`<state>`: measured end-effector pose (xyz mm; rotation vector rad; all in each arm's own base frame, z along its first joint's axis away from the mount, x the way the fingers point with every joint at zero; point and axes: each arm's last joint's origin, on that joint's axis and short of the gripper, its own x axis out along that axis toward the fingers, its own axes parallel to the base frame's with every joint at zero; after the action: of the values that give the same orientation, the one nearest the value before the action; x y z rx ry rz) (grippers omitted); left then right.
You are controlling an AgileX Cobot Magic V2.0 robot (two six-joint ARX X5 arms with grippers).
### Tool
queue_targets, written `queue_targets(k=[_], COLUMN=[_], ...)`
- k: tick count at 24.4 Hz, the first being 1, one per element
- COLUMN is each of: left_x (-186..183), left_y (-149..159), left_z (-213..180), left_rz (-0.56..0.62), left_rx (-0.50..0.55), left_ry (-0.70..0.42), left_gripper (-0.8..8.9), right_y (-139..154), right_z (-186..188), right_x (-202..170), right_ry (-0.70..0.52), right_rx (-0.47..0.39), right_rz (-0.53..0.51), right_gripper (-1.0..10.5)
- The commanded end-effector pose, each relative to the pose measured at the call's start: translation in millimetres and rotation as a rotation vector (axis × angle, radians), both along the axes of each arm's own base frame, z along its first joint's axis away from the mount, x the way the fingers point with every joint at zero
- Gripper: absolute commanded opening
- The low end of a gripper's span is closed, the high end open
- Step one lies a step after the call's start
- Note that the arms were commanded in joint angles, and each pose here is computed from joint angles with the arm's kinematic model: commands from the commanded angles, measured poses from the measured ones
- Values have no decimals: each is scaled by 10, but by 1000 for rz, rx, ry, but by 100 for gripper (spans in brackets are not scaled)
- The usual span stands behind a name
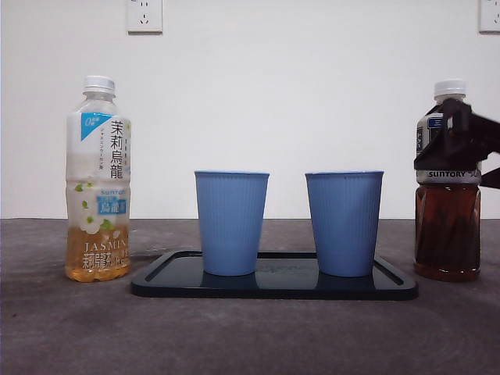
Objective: Pour the drink into the cup
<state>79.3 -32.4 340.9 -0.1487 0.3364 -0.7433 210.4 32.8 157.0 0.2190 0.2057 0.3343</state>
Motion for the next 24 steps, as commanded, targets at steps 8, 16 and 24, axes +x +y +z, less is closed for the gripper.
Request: queue_targets(k=[8,16,24], left_x=[35,47,41], left_y=[-16,-19,-16], left_z=[51,46,22], left_rz=[-15,-15,-17], left_rx=[5,7,30], left_ry=[-13,-8,2], left_gripper=[498,498,498], right_y=[28,41,63], right_z=[-103,-97,296], right_x=[224,308,213], right_ry=[-4,-6,33], right_rx=[-16,-15,-76], right_rz=[-20,-15,9], right_gripper=[415,181,180])
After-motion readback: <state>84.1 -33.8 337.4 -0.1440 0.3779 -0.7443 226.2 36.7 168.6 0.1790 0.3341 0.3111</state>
